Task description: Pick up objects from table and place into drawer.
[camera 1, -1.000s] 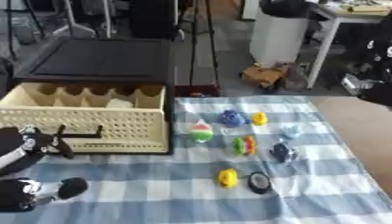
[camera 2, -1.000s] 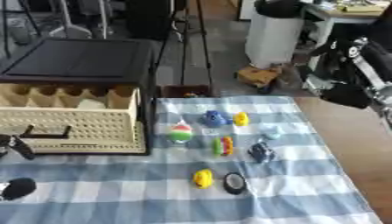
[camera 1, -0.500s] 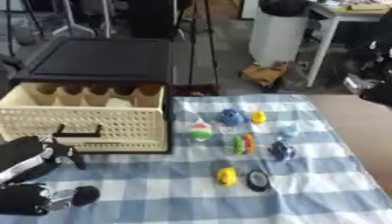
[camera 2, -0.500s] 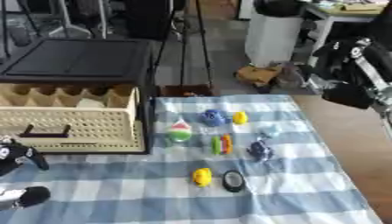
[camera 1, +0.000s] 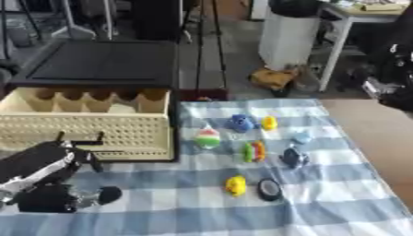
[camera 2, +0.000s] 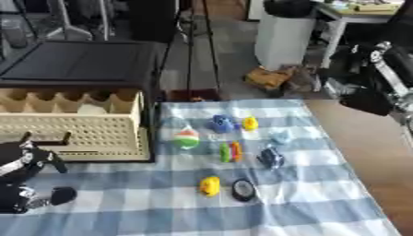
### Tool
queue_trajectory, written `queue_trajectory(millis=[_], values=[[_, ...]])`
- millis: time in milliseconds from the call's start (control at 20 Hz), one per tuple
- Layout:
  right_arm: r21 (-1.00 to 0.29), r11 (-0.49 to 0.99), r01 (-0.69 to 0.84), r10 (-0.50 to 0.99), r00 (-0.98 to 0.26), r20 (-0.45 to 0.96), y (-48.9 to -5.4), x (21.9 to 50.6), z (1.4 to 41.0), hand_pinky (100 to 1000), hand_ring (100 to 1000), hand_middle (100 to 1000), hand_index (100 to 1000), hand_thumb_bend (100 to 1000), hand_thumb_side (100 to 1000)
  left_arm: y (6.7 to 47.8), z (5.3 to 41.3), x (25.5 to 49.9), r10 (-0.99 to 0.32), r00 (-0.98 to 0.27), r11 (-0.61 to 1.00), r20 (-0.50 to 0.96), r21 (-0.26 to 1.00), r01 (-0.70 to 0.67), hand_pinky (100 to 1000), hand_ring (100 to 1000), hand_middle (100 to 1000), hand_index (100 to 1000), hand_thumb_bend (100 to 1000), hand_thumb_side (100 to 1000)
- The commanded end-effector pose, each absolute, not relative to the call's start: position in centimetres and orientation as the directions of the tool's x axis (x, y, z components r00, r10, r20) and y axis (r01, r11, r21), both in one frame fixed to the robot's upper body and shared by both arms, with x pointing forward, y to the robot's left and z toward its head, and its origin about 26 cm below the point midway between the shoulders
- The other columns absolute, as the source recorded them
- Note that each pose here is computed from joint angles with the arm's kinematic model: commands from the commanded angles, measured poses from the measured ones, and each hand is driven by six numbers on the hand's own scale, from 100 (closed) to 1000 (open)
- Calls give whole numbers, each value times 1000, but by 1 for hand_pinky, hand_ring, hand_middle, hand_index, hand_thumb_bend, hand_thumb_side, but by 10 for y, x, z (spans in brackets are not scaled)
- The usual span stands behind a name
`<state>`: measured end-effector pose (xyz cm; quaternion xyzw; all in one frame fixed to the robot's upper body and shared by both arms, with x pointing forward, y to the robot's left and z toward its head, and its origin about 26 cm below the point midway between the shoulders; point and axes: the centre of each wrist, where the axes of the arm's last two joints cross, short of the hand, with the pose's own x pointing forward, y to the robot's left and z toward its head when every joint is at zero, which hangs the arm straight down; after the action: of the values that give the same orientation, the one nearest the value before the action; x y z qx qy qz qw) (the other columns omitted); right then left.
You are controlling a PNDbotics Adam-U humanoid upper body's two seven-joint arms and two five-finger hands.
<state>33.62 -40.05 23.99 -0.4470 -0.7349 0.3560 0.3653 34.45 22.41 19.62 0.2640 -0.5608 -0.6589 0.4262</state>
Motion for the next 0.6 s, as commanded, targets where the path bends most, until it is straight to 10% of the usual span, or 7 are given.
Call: queue_trajectory(millis=[50, 600], values=[[-837, 343, 427, 918, -341, 202, -402, 333, 252, 137, 197, 458, 722, 301, 674, 221, 201, 352, -867, -492, -38, 81, 973, 228, 359, 371, 458, 728, 734, 1000], [-837, 351, 421, 914, -348, 208, -400, 334, 251, 137, 197, 457, 721, 298, 676, 208, 202, 367, -878, -478, -42, 28, 990, 135, 432, 489, 514, 725, 690, 1000]])
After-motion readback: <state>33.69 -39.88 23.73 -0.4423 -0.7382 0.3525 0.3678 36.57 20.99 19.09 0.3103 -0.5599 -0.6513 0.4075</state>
